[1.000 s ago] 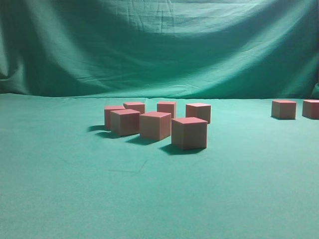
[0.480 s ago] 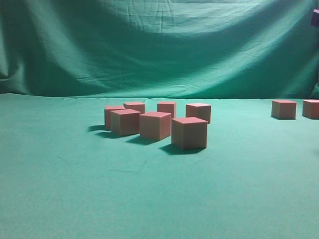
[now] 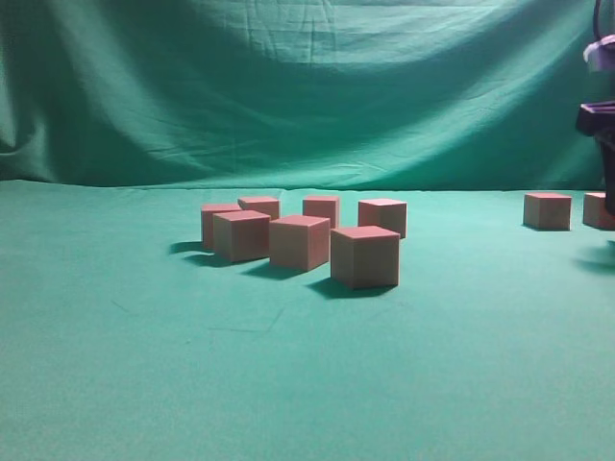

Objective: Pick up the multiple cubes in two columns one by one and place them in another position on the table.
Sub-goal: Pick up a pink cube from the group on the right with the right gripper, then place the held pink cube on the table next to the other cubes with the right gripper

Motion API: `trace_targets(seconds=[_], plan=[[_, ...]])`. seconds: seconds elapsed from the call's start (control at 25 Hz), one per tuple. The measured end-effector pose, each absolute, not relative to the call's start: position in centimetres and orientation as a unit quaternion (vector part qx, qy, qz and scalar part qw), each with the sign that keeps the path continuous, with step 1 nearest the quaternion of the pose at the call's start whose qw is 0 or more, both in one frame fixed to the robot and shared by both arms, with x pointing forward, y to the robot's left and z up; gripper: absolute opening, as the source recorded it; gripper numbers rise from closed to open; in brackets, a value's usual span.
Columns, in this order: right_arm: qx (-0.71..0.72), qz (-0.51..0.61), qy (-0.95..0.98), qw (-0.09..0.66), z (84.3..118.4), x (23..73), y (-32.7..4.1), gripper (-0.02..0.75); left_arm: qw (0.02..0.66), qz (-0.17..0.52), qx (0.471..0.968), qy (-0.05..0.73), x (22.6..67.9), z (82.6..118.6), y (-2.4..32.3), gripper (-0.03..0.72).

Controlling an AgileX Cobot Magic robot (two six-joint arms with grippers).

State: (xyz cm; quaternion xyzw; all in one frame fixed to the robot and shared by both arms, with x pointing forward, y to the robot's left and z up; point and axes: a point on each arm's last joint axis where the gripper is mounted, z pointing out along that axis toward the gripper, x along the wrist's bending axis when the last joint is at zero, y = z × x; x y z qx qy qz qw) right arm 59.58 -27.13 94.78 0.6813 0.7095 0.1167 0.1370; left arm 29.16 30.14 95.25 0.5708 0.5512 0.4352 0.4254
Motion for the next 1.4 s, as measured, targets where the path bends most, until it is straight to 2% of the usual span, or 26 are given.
trace_targets(seconds=[0.2,0.32,0.44,0.48,0.64,0.76,1.12,1.28,1.4], plan=[[0.682,0.119,0.709,0.135,93.6,60.0,-27.0,0.57,0.425,0.435,0.571,0.551,29.2,95.3,30.1,0.0],[0.683,0.114,0.71,0.13,93.0,60.1,-27.0,0.438,0.425,0.435,0.571,0.551,29.2,95.3,30.1,0.0],[0.684,0.113,0.709,0.127,92.8,60.1,-27.0,0.264,0.425,0.435,0.571,0.551,29.2,95.3,30.1,0.0],[0.684,0.113,0.709,0.127,92.8,60.1,-27.0,0.246,0.425,0.435,0.571,0.551,29.2,95.3,30.1,0.0],[0.684,0.111,0.709,0.126,92.9,60.1,-27.0,0.257,0.425,0.435,0.571,0.551,29.2,95.3,30.1,0.0],[0.68,0.121,0.71,0.135,94.3,59.8,-26.8,0.257,0.425,0.435,0.571,0.551,29.2,95.3,30.1,0.0],[0.685,0.196,0.681,0.169,104.3,55.6,-26.9,0.257,0.425,0.435,0.571,0.551,29.2,95.3,30.1,0.0],[0.687,0.209,0.675,0.167,107.6,52.7,-27.0,0.257,0.425,0.435,0.571,0.551,29.2,95.3,30.1,0.0],[0.693,0.213,0.672,0.152,108.8,51.2,-26.9,0.257,0.425,0.435,0.571,0.551,29.2,95.3,30.1,0.0]])
